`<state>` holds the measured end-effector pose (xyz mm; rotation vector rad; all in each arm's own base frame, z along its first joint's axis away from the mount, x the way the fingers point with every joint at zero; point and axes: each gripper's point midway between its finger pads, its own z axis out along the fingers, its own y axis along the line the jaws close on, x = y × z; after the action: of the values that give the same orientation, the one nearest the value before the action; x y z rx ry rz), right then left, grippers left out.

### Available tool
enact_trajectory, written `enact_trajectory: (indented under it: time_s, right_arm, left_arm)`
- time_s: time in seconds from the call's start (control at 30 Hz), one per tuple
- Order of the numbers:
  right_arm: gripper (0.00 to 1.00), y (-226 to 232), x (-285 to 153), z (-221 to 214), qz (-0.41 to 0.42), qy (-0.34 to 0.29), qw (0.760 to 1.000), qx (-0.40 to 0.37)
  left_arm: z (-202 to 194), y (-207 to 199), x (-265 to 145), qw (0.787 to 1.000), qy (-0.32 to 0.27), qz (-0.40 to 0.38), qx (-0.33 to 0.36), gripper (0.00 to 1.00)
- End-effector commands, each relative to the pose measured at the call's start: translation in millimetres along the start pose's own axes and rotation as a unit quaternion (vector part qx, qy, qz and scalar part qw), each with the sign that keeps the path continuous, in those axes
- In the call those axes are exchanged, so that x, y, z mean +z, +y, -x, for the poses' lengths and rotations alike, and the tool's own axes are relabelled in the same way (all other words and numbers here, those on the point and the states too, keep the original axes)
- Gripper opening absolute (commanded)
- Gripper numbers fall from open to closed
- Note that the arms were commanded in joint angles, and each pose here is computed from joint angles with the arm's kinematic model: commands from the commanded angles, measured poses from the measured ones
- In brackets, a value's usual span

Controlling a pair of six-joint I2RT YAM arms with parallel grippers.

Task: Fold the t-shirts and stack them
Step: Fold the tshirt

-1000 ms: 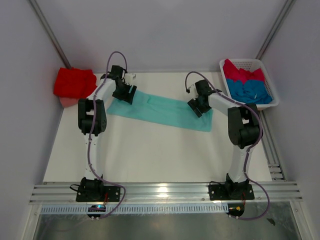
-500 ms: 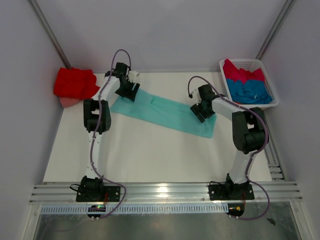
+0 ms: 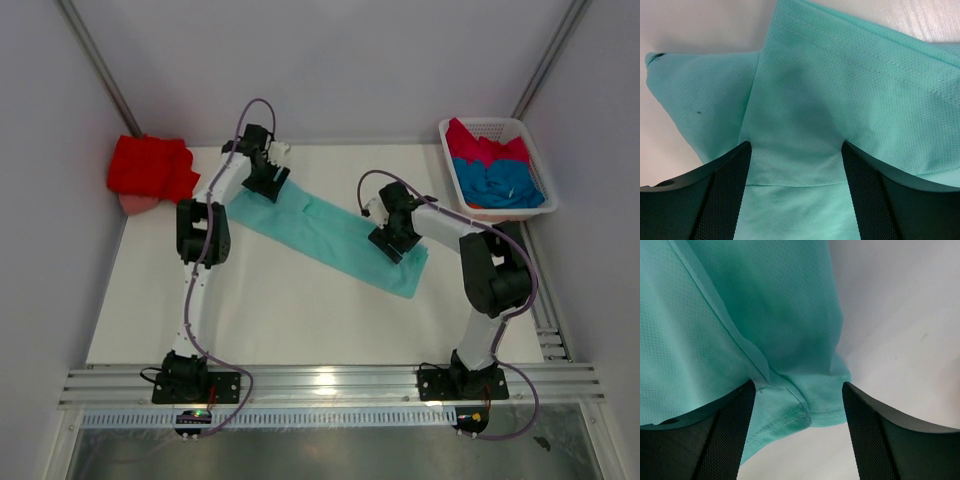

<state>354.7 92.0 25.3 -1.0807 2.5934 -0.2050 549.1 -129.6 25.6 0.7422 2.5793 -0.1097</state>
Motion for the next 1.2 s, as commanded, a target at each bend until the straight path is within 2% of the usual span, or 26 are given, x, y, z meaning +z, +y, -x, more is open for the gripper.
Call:
enact_trajectory:
  time_s: [0.0,0.63,1.17]
  right_arm:
    - [0.75,28,-6,-18,0.047,0.028,0.998,-0.007]
    - [0.75,80,-32,-8,0.092,0.01,0.995,-0.048]
    - [0.75,136,-37,10,0.14,-0.007,0.986,-0.094]
  left_arm:
    - [-1,-3,7,1.0,0.009,0.001,0.006,0.76]
    - [12,-5,14,1.0,-0.009,0.009,0.011,0.76]
    - [25,-31,23,0.999,-0.013,0.013,0.048,0.76]
